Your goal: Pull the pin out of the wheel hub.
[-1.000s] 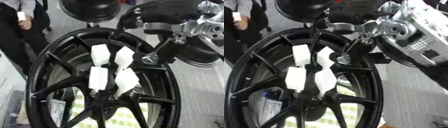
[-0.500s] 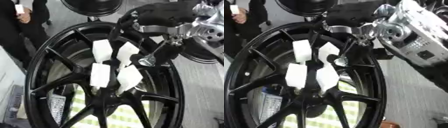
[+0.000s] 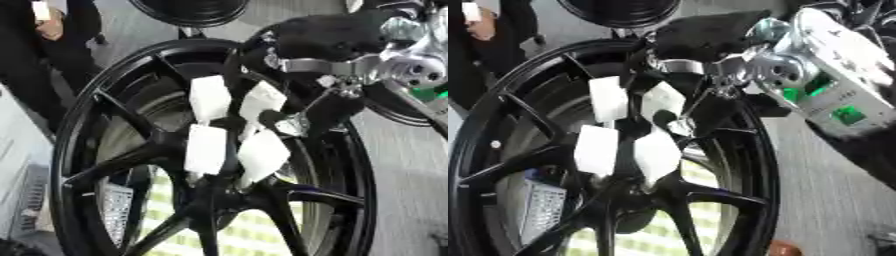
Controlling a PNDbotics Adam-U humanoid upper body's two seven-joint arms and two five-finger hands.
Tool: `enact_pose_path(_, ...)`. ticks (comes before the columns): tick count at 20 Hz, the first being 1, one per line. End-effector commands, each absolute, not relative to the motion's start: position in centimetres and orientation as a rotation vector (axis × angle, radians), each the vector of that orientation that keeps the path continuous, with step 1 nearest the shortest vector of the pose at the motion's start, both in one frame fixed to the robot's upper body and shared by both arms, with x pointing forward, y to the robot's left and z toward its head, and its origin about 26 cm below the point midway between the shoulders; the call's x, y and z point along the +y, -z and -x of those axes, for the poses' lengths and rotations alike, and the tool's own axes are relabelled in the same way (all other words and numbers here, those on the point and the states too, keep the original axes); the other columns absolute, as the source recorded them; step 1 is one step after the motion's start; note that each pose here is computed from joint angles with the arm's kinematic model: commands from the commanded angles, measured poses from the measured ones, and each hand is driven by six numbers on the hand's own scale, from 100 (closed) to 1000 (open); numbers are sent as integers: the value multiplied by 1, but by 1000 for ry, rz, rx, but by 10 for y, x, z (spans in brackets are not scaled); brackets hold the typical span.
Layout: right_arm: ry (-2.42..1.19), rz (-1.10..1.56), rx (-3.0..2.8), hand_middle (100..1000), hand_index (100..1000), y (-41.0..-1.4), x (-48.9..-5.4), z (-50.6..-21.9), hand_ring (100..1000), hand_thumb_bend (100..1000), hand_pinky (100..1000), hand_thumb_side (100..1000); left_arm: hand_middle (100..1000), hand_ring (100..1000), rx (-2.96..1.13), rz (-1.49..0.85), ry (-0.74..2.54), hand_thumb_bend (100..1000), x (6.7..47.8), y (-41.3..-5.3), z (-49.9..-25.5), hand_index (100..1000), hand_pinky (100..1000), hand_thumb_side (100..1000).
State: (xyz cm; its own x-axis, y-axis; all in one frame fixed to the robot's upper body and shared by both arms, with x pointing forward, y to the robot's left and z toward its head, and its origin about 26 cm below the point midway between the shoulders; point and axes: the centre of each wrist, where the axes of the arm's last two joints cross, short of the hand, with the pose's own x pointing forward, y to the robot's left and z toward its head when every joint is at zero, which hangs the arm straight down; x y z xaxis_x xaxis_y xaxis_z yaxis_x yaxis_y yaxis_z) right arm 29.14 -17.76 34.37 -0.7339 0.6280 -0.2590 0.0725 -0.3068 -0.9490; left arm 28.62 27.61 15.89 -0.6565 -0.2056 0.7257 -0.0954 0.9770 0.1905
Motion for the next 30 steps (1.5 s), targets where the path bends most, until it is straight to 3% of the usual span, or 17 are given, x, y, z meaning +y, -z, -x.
enact_pose_path(1, -2081, 922, -1559, 817, 857, -348, -183, -293, 902, 313, 982, 102, 552, 734, -2316, -219, 206, 100, 277, -167, -285, 788, 793, 793)
enact_pose_path(5, -2089, 918, -1541, 811, 851, -348, -184, -293, 899, 316, 981, 100, 552, 734, -2310, -222, 210, 100, 277, -166, -284, 787, 793, 792)
enact_pose_path(10, -2091, 884, -1546, 828, 867, -352, -186, -290, 903, 297, 974, 226, 552, 735, -2305, -225, 210, 100, 277, -165, -283, 787, 794, 793)
enact_pose_path(14, -2073, 917, -1575, 829, 865, -361, -188, -286, 905, 339, 985, 168, 553, 735, -2301, -227, 212, 100, 278, -164, -283, 786, 794, 793)
enact_pose_path(30, -2097, 939, -1485, 828, 855, -351, -204, -290, 906, 409, 989, 100, 553, 736, -2304, -225, 217, 100, 278, -165, -283, 786, 797, 789)
